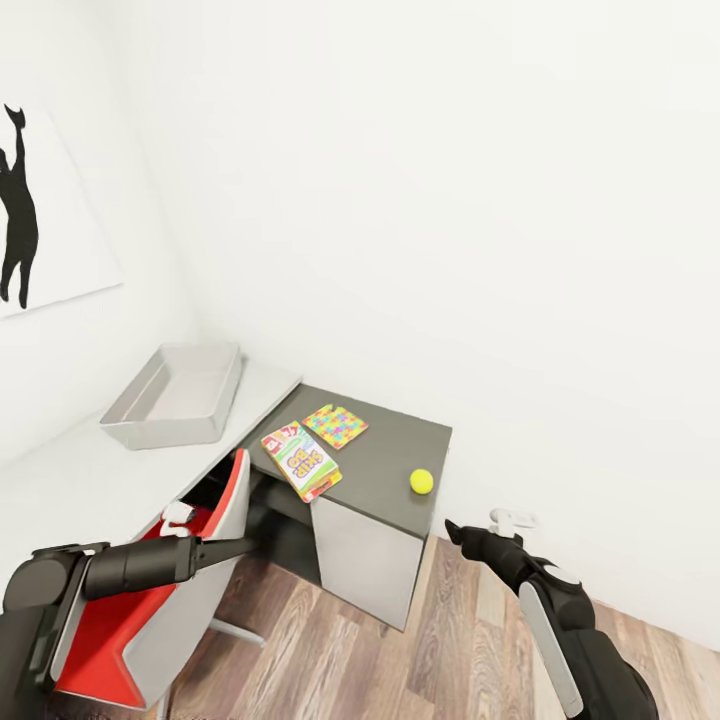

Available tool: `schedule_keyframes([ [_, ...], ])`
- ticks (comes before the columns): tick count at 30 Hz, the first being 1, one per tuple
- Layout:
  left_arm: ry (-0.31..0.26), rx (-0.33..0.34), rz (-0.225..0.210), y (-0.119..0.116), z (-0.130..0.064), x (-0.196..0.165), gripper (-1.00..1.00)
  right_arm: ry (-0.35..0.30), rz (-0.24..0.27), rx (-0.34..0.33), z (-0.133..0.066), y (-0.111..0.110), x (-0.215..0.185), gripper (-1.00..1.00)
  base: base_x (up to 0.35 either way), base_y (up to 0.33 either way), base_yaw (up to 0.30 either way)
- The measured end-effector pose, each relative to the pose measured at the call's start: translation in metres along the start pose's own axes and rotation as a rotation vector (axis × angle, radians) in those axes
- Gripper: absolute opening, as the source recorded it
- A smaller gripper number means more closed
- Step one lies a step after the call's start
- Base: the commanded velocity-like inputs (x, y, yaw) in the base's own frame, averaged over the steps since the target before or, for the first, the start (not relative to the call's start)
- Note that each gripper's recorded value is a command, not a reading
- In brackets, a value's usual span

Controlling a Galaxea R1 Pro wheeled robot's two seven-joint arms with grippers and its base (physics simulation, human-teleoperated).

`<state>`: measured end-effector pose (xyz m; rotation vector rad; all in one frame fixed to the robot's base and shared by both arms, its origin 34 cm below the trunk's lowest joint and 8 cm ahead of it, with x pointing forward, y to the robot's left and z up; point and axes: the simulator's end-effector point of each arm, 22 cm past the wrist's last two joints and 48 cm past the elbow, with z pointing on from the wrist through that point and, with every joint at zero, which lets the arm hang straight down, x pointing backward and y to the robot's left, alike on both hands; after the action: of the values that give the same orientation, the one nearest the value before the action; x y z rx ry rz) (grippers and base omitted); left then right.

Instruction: Put all the toys in the child's room - the three board games (two on the bed and one on the table), the two jigsaw puzzles on the table, and the tennis ball on the table - inside the toy box on the table in the child's room.

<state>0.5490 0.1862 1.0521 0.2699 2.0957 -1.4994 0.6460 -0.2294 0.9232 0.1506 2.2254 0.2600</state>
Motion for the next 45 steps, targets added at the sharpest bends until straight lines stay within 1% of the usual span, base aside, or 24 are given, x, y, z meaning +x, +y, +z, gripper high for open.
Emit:
schedule_keyframes([
  [3,-0.004,-0.014,0.003,0.003,-0.008,-0.003,1.00,-0.005,-0.002,-0.001,-0.001,0.000,-0.002,1.00,0.000,0.000,0.078],
  [8,-0.013,-0.027,0.005,0.005,-0.015,-0.006,1.00,-0.006,-0.001,-0.003,-0.001,0.002,-0.003,1.00,0.000,0.000,0.021],
  [12,-0.032,-0.044,0.007,0.009,-0.025,-0.011,1.00,-0.006,-0.001,-0.003,-0.002,0.002,-0.003,1.00,0.000,0.000,0.004],
  [22,-0.041,-0.052,0.007,0.011,-0.029,-0.013,1.00,-0.008,0.000,-0.002,-0.002,0.002,-0.003,1.00,0.000,0.000,0.000],
  [27,-0.068,-0.064,0.005,0.013,-0.038,-0.018,1.00,-0.011,-0.001,-0.001,-0.002,0.001,-0.004,1.00,0.000,0.000,0.017],
  [32,-0.092,-0.073,0.009,0.014,-0.045,-0.023,1.00,-0.015,-0.001,-0.004,-0.003,0.003,-0.006,1.00,0.000,0.000,0.165],
  [45,-0.101,-0.074,0.024,0.010,-0.049,-0.025,1.00,-0.025,-0.002,-0.007,-0.006,0.005,-0.010,1.00,0.000,0.000,0.247],
])
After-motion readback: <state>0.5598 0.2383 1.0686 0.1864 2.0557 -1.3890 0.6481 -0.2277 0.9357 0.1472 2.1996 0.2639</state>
